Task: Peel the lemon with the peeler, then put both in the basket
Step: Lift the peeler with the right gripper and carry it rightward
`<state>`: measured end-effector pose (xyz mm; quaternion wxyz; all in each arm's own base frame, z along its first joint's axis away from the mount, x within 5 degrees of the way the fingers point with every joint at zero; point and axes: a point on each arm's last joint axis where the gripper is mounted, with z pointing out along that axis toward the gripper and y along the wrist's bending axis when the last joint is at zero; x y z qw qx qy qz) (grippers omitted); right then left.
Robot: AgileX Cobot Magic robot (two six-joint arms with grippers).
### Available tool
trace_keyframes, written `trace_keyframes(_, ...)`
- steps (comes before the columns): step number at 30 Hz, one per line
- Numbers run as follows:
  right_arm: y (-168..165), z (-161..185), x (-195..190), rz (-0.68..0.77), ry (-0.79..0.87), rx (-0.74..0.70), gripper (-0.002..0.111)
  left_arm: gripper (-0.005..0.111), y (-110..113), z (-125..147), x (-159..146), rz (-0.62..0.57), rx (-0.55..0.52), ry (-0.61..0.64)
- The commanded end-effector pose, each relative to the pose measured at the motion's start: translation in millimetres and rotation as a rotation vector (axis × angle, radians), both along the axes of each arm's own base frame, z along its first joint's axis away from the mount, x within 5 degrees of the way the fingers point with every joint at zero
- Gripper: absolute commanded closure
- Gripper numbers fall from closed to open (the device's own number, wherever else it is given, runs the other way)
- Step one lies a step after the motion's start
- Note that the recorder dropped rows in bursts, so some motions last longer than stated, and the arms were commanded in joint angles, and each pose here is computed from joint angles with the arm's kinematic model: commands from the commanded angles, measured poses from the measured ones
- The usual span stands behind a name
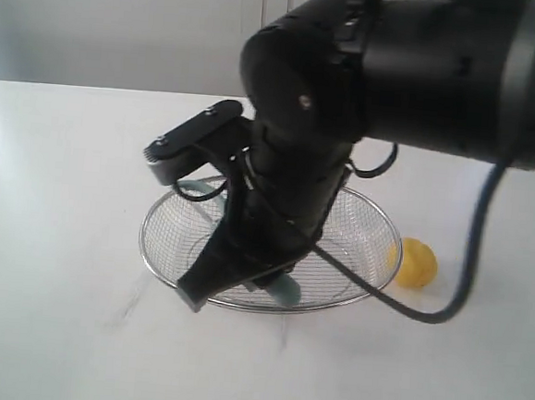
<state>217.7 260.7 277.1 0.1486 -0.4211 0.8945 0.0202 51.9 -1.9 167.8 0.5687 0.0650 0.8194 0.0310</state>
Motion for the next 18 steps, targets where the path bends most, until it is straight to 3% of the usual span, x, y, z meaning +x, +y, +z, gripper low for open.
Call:
trace_keyframes(1, -37.4, 10.3, -2.5, -0.052, -0.033, 0.027, 0.108, 0.107, -0.3, -1.5, -0.3, -0.008, 0.005, 0.004)
trace_keyframes(18, -155.2, 32.0, -53.1, -0.313, -0.119, 0.116, 0.108, 0.107, -0.3, -1.5, -0.3, -0.008, 0.005, 0.004)
